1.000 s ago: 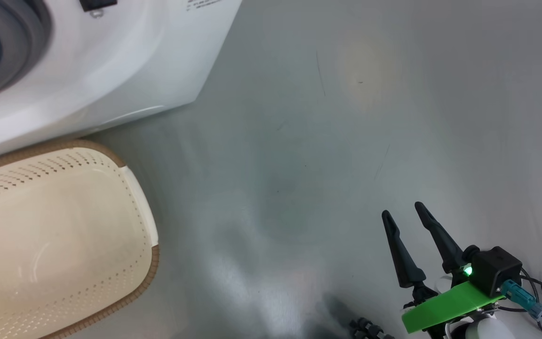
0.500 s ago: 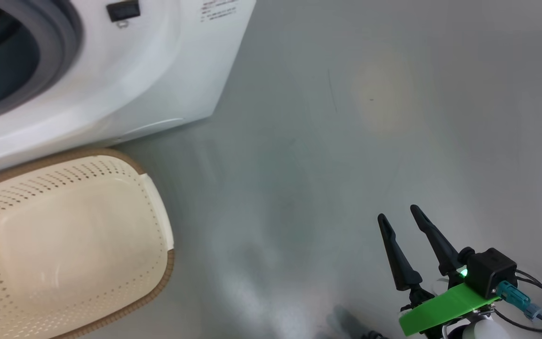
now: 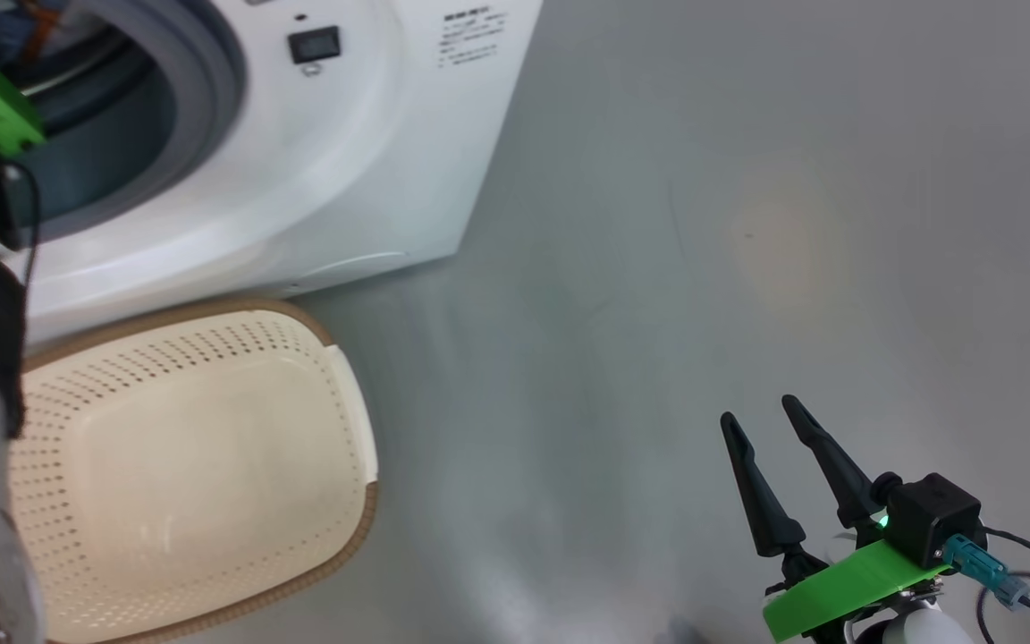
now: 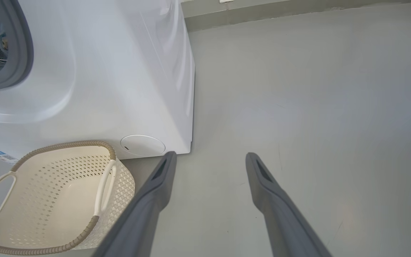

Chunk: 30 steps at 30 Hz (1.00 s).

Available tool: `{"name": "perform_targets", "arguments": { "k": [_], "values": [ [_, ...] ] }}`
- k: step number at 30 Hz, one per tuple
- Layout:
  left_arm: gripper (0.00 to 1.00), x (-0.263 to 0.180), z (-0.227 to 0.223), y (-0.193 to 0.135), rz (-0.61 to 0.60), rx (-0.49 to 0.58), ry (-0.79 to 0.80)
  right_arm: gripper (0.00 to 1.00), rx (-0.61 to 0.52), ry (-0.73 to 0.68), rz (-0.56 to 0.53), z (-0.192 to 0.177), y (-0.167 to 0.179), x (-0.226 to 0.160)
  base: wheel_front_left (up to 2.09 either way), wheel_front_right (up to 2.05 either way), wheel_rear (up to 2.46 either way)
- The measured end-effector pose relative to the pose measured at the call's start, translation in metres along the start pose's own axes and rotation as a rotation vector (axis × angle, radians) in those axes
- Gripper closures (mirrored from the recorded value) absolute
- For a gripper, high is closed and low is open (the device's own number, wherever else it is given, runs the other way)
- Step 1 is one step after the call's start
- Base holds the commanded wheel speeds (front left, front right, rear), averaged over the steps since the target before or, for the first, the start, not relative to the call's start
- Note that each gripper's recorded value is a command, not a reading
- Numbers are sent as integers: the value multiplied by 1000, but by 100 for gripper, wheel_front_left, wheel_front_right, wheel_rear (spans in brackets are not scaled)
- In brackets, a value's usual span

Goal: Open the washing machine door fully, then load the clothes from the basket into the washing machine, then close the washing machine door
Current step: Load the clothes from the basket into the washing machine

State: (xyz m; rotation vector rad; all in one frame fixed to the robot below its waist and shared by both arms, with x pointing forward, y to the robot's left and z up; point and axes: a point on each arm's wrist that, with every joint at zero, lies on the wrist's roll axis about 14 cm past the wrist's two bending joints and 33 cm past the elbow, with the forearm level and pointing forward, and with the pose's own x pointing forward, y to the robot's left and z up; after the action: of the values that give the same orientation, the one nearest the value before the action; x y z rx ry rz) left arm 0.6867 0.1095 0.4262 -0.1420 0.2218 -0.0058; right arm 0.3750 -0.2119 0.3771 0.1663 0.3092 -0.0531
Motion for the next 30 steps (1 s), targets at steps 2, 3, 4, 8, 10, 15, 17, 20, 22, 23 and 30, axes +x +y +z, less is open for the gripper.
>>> {"name": "perform_targets", "arguments": {
  "k": [2,3,4,8,10,15,17,20,22,23,30],
  "values": [
    [0,-6,1,2,4,-10,-2,0,1,-6,11,2,3,1,0,0,0],
    [0,-10,0,3,7,-16,0,0,1,-10,16,3,4,1,0,0,0],
    [0,-14,-1,4,13,-26,0,0,2,-14,21,4,6,1,0,0,0],
    [0,-30,-5,11,28,-37,13,0,6,-37,44,11,13,2,0,0,0],
    [0,-38,-6,13,27,-46,15,0,6,-48,55,15,16,2,0,0,0],
    [0,-57,-4,16,17,-71,11,0,6,-74,82,23,23,2,0,0,0],
    [0,-66,-6,17,10,-75,15,0,7,-86,93,27,27,2,0,0,0],
    [0,-80,-10,19,5,-83,19,0,8,-105,103,33,30,1,0,0,0],
    [0,-89,-11,22,3,-87,17,0,10,-118,105,37,31,-1,0,0,0],
    [0,-93,-11,22,-3,-92,14,0,11,-122,104,39,30,-2,0,0,0],
    [0,-132,-18,25,-25,-122,-11,0,28,-162,131,51,42,-2,0,0,0]
  ]
}}
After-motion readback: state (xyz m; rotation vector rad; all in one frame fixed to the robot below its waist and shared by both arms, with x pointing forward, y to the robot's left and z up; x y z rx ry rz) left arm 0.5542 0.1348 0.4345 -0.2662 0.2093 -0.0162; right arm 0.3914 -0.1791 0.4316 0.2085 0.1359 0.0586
